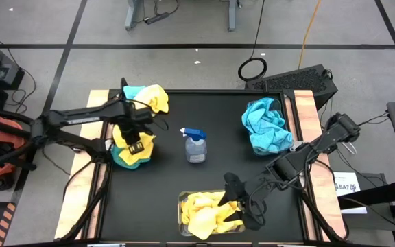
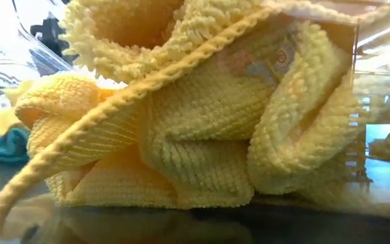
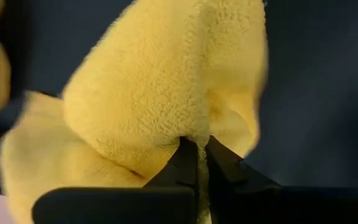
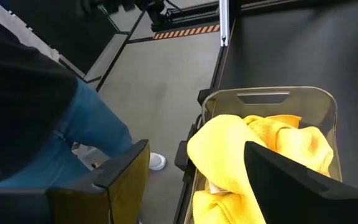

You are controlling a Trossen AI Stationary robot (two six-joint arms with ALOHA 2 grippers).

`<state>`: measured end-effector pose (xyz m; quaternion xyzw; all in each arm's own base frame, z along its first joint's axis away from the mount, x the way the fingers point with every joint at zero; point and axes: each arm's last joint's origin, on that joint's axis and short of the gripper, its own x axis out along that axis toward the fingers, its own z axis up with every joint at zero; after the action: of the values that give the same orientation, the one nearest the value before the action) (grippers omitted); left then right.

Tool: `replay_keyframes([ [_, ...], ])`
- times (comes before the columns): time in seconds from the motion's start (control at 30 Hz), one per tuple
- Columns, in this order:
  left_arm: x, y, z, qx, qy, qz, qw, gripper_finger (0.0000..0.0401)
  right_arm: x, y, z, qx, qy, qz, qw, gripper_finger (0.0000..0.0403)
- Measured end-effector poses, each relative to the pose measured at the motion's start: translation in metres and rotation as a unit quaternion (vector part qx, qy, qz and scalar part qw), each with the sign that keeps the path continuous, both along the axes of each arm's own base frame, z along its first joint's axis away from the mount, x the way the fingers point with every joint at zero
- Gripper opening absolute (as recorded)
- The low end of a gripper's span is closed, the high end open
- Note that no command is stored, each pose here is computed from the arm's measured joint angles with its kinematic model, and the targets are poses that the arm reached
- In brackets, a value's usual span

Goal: Sort microfiber towel by color & place in baskets
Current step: Put the yellow towel into the bottom transparent bin

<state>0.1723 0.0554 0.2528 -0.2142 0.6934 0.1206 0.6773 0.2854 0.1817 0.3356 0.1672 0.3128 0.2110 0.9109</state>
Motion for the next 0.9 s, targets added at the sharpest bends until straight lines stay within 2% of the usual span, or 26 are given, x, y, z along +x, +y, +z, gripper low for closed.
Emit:
replay_keyframes([
  [0.2,-0.013,-0.005,0.074,0.033,-0.098,0.015,0.994,0.0009,-0.005,-0.006,0.010,0.002,-0.018,-0.004,1.000,0.0253],
  [0.33,-0.025,-0.011,0.118,0.053,-0.175,0.023,0.983,0.0009,-0.006,-0.011,0.015,0.004,-0.027,-0.011,1.000,0.0253],
  [0.47,-0.034,-0.020,0.154,0.047,-0.250,0.024,0.967,0.0009,-0.005,-0.016,0.017,-0.004,-0.037,-0.023,0.999,0.0253],
  [0.67,-0.036,-0.036,0.187,0.022,-0.337,-0.001,0.941,0.0009,0.004,-0.023,0.027,0.000,-0.099,-0.041,0.994,0.0253],
  [0.9,-0.014,-0.059,0.201,-0.032,-0.421,-0.044,0.905,0.0009,0.014,-0.034,0.043,-0.016,-0.198,-0.069,0.978,0.0253],
])
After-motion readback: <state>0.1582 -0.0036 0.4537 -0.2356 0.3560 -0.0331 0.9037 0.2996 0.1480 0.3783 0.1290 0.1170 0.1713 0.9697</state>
